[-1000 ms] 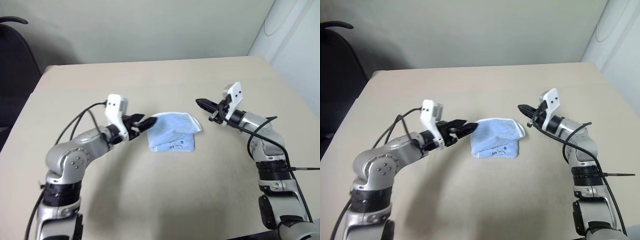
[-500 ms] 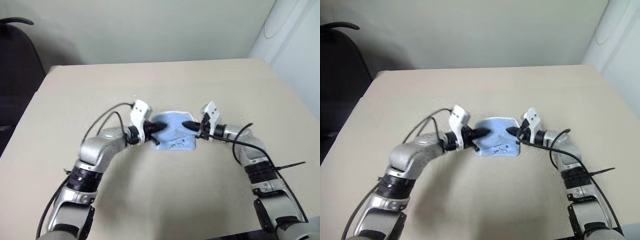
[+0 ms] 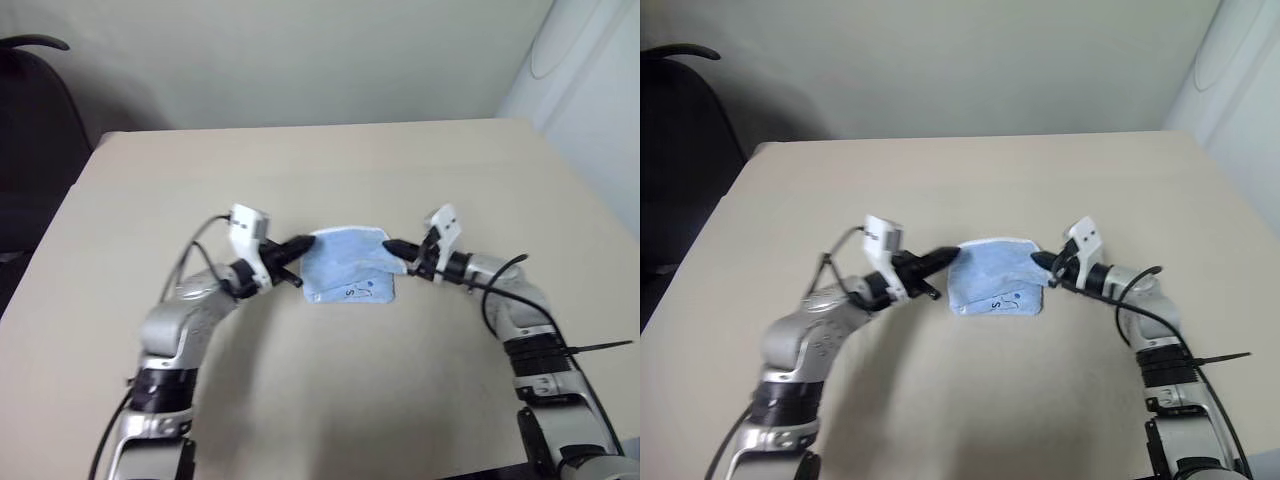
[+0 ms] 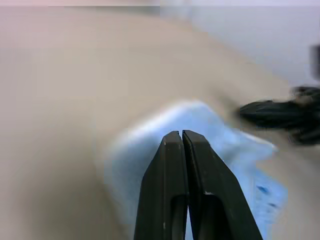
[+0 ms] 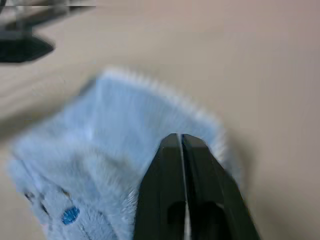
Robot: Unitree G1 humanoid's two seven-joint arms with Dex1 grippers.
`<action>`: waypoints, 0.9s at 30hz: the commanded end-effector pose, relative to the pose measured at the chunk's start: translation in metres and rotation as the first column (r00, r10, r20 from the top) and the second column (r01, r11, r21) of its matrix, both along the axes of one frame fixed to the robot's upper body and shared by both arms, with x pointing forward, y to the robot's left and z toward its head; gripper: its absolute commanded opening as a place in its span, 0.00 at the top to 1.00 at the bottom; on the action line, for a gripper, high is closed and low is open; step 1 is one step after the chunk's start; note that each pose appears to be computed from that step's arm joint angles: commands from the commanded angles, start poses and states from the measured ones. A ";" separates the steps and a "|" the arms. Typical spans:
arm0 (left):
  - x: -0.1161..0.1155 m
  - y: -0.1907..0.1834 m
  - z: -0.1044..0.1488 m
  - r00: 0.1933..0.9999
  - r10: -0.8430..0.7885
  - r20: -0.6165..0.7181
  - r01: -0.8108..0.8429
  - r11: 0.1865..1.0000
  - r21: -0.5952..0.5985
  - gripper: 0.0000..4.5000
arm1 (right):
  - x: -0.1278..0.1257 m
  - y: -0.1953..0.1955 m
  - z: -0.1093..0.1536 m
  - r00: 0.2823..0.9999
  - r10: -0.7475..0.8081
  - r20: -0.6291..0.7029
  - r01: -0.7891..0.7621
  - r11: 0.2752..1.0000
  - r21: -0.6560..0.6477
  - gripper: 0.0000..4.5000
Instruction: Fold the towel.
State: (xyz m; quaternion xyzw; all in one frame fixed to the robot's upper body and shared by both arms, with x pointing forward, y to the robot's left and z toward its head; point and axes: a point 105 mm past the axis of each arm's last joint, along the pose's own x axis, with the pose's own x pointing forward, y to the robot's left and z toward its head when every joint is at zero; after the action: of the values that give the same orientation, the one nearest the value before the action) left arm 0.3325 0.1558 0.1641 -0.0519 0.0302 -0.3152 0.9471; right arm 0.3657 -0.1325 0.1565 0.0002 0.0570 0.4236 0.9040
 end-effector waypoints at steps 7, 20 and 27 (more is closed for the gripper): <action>-0.051 0.059 -0.028 0.981 0.187 -0.056 -0.176 0.970 0.170 0.97 | -0.003 -0.013 0.011 0.934 0.084 -0.348 -0.016 0.981 0.195 0.28; -0.076 0.038 -0.035 0.977 0.190 -0.091 -0.179 0.977 0.118 0.97 | 0.004 0.002 -0.036 0.821 0.117 -0.559 -0.005 0.980 0.198 0.01; -0.072 0.030 -0.034 0.982 0.163 -0.091 -0.153 0.982 0.111 0.97 | 0.000 0.032 -0.038 0.791 0.207 -0.576 -0.080 0.968 0.238 0.01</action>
State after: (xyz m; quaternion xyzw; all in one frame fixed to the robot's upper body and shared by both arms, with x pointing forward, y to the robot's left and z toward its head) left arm 0.2612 0.1930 0.1218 -0.0270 0.1040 -0.2183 0.9699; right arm 0.3673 -0.1134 0.1125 0.2186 0.2967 0.4491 0.8140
